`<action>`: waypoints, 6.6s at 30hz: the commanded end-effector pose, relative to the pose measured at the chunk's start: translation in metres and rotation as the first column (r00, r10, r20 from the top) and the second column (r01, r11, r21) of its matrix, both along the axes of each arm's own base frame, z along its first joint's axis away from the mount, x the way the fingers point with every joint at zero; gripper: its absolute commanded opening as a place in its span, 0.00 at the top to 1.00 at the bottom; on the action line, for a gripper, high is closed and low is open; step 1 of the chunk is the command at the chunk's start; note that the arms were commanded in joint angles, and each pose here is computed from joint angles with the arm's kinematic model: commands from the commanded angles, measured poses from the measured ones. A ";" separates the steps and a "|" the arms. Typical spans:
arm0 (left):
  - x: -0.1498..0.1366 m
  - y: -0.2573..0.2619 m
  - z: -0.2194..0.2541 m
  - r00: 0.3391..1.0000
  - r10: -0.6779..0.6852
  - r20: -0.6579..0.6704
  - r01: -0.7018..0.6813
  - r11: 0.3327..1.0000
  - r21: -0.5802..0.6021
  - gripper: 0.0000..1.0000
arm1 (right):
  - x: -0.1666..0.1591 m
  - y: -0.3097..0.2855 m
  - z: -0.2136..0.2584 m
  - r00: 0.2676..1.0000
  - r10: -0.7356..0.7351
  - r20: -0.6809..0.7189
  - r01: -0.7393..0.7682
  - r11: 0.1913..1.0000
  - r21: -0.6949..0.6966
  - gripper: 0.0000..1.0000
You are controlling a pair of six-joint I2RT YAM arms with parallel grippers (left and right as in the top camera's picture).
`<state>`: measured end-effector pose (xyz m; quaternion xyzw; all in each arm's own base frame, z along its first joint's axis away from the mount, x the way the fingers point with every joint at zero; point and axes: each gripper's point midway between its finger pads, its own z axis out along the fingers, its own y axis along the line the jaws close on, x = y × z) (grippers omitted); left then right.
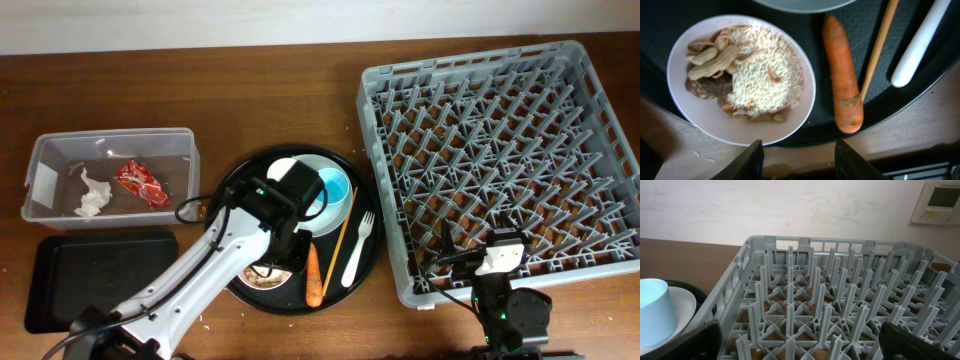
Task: Sort waste into correct bins and load items into the dishwasher rack
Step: 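Lift the pink bowl with the left gripper over the black tray, then tip the pink bowl with the left gripper to dump food onto the black tray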
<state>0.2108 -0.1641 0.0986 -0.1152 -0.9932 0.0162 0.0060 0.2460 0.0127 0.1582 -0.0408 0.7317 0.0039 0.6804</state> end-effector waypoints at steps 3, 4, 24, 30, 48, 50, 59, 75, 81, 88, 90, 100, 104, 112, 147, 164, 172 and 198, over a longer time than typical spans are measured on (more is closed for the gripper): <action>-0.005 -0.019 0.008 0.999 -0.035 0.041 0.036 0.999 -0.037 0.55 | 0.000 0.000 -0.002 1.000 -0.003 -0.004 0.003 1.000 0.005 0.01; -0.005 -0.022 0.006 0.998 -0.028 0.048 0.031 0.999 -0.043 0.55 | 0.000 0.000 -0.002 1.000 -0.003 -0.004 0.003 1.000 0.005 0.01; 0.013 -0.012 -0.050 0.978 0.094 0.186 -0.091 0.996 -0.022 0.64 | 0.000 0.000 -0.002 1.000 -0.003 -0.004 0.003 1.000 0.005 0.01; 0.011 -0.011 -0.063 0.974 0.114 0.194 -0.109 0.993 -0.036 0.68 | 0.000 0.000 -0.002 1.000 -0.003 -0.004 0.003 1.000 0.005 0.01; 0.017 -0.016 -0.060 0.969 0.119 0.218 -0.108 0.992 -0.062 0.99 | 0.000 0.000 -0.002 1.000 -0.003 -0.004 0.003 1.000 0.005 0.01; 0.024 -0.018 -0.046 0.960 0.125 0.250 -0.110 0.991 -0.070 0.99 | 0.000 0.000 -0.002 1.000 -0.003 -0.004 0.003 1.000 0.005 0.01; 0.051 0.026 0.024 0.916 0.221 0.335 -0.233 0.973 -0.006 1.00 | 0.000 0.000 -0.002 1.000 -0.003 -0.004 0.003 1.000 0.005 0.01; 0.068 0.203 0.061 0.688 0.656 0.312 -0.643 0.749 -0.158 1.00 | 0.000 0.000 -0.002 1.000 -0.003 -0.004 0.003 1.000 0.005 0.01; 0.061 0.257 0.062 0.562 0.760 0.326 -0.754 0.633 -0.177 1.00 | 0.000 0.000 -0.002 1.000 -0.003 -0.004 0.003 1.000 0.005 0.01; 0.059 0.293 0.056 0.438 0.854 0.279 -0.781 0.516 -0.352 1.00 | 0.000 0.000 -0.002 1.000 -0.003 -0.004 0.003 1.000 0.005 0.01; 0.056 0.302 0.053 0.408 0.873 0.267 -0.783 0.485 -0.389 1.00 | 0.000 0.000 -0.002 1.000 -0.003 -0.004 0.003 1.000 0.005 0.01; 0.038 0.323 0.043 0.293 0.946 0.137 -0.624 0.298 -0.723 1.00 | 0.000 0.000 -0.002 1.000 -0.003 -0.004 0.003 1.000 0.005 0.01; 0.026 0.325 0.036 0.336 0.925 0.178 -0.638 0.362 -0.679 1.00 | 0.000 0.000 -0.002 1.000 -0.003 -0.004 0.003 1.000 0.005 0.01; 0.029 0.324 0.050 0.360 0.906 0.221 -0.535 0.395 -0.747 1.00 | 0.000 0.000 -0.002 1.000 -0.003 -0.004 0.003 1.000 0.005 0.01; 0.007 0.315 0.107 0.233 0.939 0.253 -0.002 0.260 -0.966 1.00 | 0.000 0.000 -0.002 1.000 -0.003 -0.004 0.003 1.000 0.005 0.01; 0.008 0.320 0.110 0.237 0.953 0.188 0.022 0.188 -0.982 1.00 | 0.000 0.000 -0.002 1.000 -0.003 -0.004 0.003 1.000 0.005 0.01; 0.008 0.320 0.111 0.231 0.934 0.271 0.043 0.269 -0.962 1.00 | 0.000 0.000 -0.002 1.000 -0.003 -0.004 0.003 1.000 0.005 0.01; 0.020 0.332 0.063 0.244 0.958 0.148 -0.334 0.226 -0.915 0.96 | 0.000 0.000 -0.002 1.000 -0.003 -0.004 0.003 1.000 0.005 0.01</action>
